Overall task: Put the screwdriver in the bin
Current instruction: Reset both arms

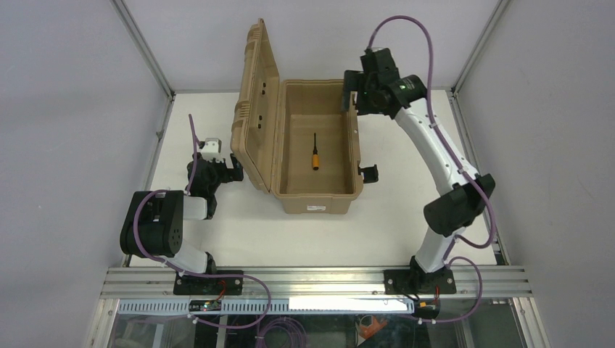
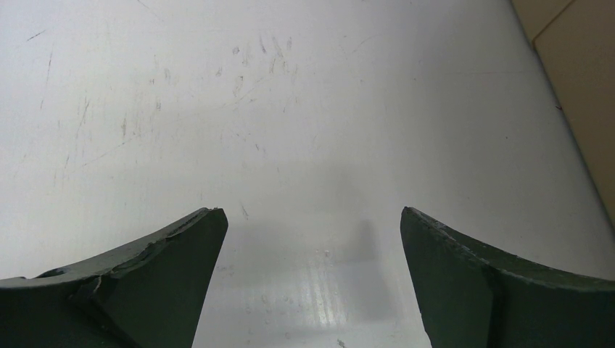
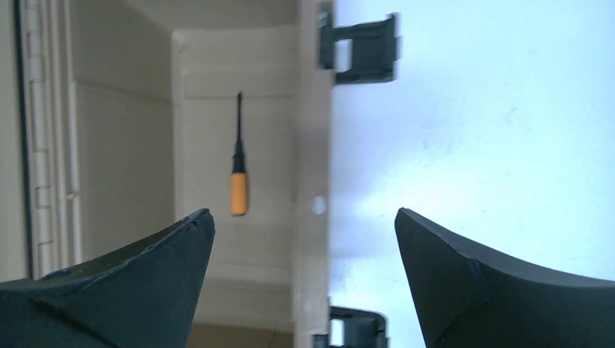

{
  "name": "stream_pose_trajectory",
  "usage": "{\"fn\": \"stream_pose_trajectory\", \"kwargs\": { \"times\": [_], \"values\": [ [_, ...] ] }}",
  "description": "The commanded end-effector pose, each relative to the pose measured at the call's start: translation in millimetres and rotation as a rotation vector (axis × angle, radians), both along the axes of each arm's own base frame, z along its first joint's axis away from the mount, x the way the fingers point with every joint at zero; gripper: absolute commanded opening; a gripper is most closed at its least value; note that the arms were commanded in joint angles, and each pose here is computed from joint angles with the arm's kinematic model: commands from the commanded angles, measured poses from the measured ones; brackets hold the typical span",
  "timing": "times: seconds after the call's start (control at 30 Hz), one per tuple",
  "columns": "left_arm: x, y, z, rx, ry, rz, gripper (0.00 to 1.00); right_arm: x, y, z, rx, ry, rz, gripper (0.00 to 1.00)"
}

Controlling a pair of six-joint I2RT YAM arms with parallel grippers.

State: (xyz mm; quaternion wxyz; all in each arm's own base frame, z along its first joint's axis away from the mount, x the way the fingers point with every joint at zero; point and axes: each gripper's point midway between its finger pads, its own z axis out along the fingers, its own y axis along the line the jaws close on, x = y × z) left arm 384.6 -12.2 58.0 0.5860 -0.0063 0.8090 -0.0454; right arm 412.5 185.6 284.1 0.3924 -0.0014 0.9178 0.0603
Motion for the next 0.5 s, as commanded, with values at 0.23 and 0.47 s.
{"fn": "stream_pose_trajectory", "kwargs": {
  "times": [0.23, 0.47],
  "values": [
    [6.4, -1.7, 22.4, -0.017, -0.08, -0.012, 0.99, -2.4, -97.1, 6.4, -0.046, -0.182, -0.135, 0.99],
    [6.3, -2.0, 22.4, -0.017, -0.08, -0.013, 0.99, -8.7, -125.8, -36.3, -0.073, -0.158, -0.177, 0.99]
  ]
}}
